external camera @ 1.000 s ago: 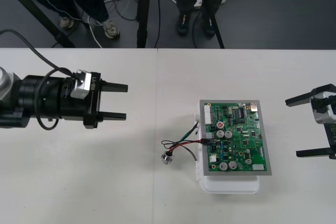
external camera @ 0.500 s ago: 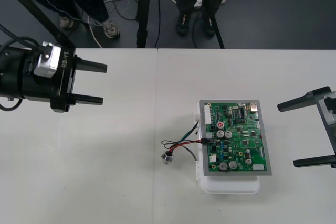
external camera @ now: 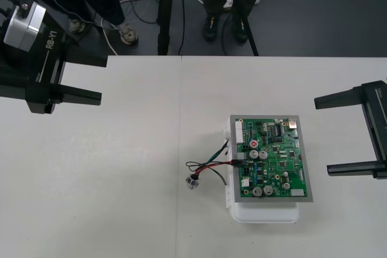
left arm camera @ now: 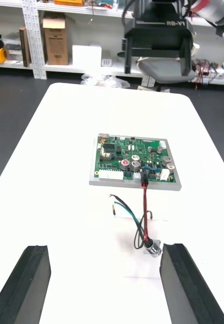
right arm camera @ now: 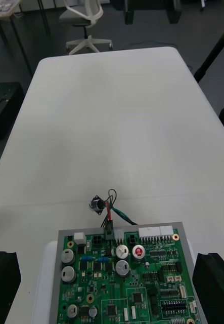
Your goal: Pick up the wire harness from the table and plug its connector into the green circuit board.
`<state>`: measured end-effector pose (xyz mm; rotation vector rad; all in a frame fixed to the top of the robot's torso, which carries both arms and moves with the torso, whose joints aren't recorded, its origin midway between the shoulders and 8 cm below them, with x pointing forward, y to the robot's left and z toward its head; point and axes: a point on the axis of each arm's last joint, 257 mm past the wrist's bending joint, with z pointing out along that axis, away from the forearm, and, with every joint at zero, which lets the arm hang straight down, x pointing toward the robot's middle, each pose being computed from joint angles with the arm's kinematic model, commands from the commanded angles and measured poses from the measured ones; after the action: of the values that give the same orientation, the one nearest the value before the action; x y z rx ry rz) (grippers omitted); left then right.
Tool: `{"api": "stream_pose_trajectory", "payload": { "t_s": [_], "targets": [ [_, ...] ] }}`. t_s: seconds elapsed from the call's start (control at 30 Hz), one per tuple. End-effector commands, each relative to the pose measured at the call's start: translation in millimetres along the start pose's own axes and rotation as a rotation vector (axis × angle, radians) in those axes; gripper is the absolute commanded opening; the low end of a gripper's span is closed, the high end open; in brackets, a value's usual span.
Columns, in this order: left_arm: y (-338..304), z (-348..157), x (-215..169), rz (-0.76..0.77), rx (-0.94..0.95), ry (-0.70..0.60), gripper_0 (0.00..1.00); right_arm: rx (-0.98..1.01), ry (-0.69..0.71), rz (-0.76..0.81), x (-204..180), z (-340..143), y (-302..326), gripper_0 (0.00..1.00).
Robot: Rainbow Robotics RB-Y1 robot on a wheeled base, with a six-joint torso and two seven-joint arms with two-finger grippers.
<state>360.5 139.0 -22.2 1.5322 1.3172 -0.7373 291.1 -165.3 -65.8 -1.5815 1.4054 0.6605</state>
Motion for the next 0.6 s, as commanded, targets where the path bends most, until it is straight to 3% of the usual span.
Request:
{"api": "stream_pose_trajectory", "payload": {
  "t_s": [0.03, 0.27, 0.6],
  "targets": [
    [-8.3, -16.3, -8.6, 0.013, 0.010, 0.074, 0.64, 0.056, -0.087, 0.052, -28.4, -9.4, -16.3, 1.00],
    [-4.9, -17.6, 1.0, 0.034, -0.004, 0.117, 0.64, 0.083, -0.147, 0.098, -41.0, -22.1, -25.5, 1.00],
    [-5.1, -17.3, 1.8, 0.034, -0.004, 0.118, 0.64, 0.098, -0.114, 0.104, -36.7, -30.4, -32.0, 1.00]
  ]
}}
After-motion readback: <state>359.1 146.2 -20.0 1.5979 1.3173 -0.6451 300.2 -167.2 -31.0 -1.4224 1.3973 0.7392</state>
